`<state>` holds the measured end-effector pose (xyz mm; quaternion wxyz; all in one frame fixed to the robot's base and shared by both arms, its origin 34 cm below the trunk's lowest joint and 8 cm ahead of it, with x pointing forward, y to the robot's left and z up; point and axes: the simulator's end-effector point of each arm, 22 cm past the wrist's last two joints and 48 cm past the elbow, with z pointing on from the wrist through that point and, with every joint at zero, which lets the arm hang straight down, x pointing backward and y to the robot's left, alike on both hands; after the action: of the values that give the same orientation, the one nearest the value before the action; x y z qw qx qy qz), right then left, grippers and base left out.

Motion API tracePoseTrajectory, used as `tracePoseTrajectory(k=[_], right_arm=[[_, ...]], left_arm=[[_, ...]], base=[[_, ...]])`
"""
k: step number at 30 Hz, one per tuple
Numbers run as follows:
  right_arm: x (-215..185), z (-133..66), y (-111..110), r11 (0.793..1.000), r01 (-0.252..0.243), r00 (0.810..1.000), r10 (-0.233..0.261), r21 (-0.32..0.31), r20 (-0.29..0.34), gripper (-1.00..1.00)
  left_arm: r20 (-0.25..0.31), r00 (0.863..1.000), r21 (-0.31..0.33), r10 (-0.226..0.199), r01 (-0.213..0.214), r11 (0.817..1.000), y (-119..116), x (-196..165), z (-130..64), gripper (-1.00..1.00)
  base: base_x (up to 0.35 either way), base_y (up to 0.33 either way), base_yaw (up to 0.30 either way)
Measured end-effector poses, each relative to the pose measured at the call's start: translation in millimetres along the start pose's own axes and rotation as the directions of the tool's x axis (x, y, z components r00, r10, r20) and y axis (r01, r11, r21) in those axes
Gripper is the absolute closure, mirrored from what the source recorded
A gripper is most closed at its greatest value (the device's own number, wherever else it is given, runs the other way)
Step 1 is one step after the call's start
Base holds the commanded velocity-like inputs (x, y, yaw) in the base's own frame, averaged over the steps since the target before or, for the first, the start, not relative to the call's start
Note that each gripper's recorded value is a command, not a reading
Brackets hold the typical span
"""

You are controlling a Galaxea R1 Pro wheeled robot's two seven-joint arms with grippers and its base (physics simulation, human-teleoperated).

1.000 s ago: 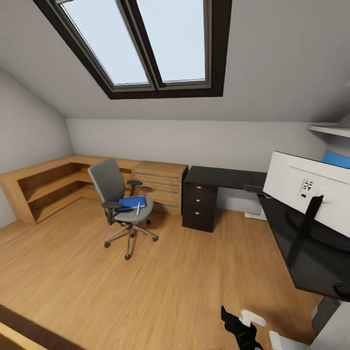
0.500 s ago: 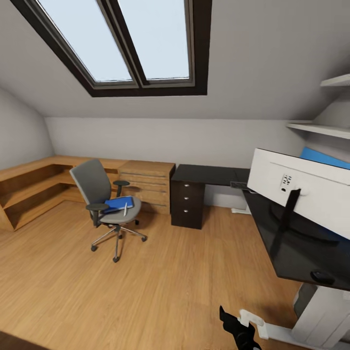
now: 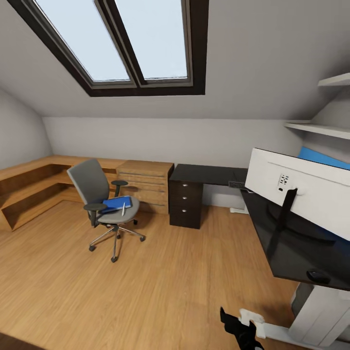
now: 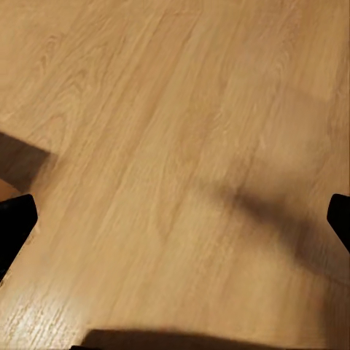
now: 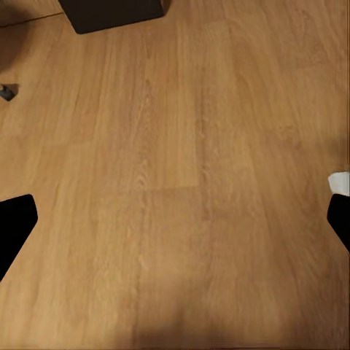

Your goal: In the bedroom, organize the workspace by keeping the computer under the desk, ensuring the monitor is on the desk, placing the keyboard on the desk next to the monitor, placing the mouse on the desk next to the keyboard, moving the folder from the swivel chair onto the desk next to the mouse, stacking the notebook on top of the folder with the pen on top of the notebook, and positioning the swivel chair next to the desk.

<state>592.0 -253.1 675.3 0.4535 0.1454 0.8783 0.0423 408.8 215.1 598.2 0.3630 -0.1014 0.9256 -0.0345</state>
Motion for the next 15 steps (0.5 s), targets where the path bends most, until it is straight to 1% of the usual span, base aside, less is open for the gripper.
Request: tracePoseTrajectory(k=[2, 4, 5, 8, 9, 12, 13, 15], right_arm=[[0.6, -0.1, -3.6, 1.0, 0.0, 1.0, 0.0, 0.018, -0.002, -1.0], [0.3, -0.5, -16.0, 0.998, -0.002, 1.0, 0.002, 0.067, -0.002, -1.0], [-0.3, -1.2, -27.2, 0.995, -0.001, 1.0, 0.001, 0.102, -0.002, -1.0], [5.7, -5.6, -44.4, 0.989, 0.016, 1.0, -0.014, 0.146, -0.01, -1.0], [9.5, -7.5, -46.7, 0.989, 0.025, 1.0, -0.023, 0.149, -0.015, -1.0], [27.6, -15.2, -47.1, 0.986, 0.109, 0.994, -0.104, 0.124, -0.045, -1.0], [34.2, -17.8, -44.1, 0.982, 0.163, 0.986, -0.158, 0.097, -0.056, -1.0], [37.6, -19.5, -40.7, 0.975, 0.213, 0.976, -0.21, 0.07, -0.056, -1.0]], left_arm=[[0.018, 1.0, -0.005, 0.004, -0.004, 1.0, 3.8, -4.5, 0.1, -1.0], [0.036, 0.999, -0.01, 0.008, -0.007, 1.0, 7.6, -8.9, 0.2, -1.0], [0.042, 0.999, -0.012, 0.009, -0.008, 1.0, 9.2, -10.5, 0.2, -1.0], [0.049, 0.999, -0.015, 0.011, -0.01, 1.0, 11.4, -12.4, 0.2, -1.0], [0.05, 0.999, -0.015, 0.011, -0.01, 1.0, 11.7, -12.6, 0.2, -1.0], [0.053, 0.999, -0.016, 0.012, -0.011, 1.0, 12.5, -13.2, 0.2, -1.0], [0.053, 0.999, -0.016, 0.012, -0.011, 1.0, 12.7, -13.4, 0.2, -1.0], [0.053, 0.999, -0.016, 0.012, -0.011, 1.0, 12.8, -13.2, 0.1, -1.0]], base=[[0.0, -0.004, 0.0], [0.0, -0.002, 0.0], [0.0, -0.001, 0.0], [0.0, 0.0, 0.0], [0.0, 0.0, 0.0], [0.0, 0.0, 0.0], [0.0, 0.0, 0.0], [0.0, 0.0, 0.0]])
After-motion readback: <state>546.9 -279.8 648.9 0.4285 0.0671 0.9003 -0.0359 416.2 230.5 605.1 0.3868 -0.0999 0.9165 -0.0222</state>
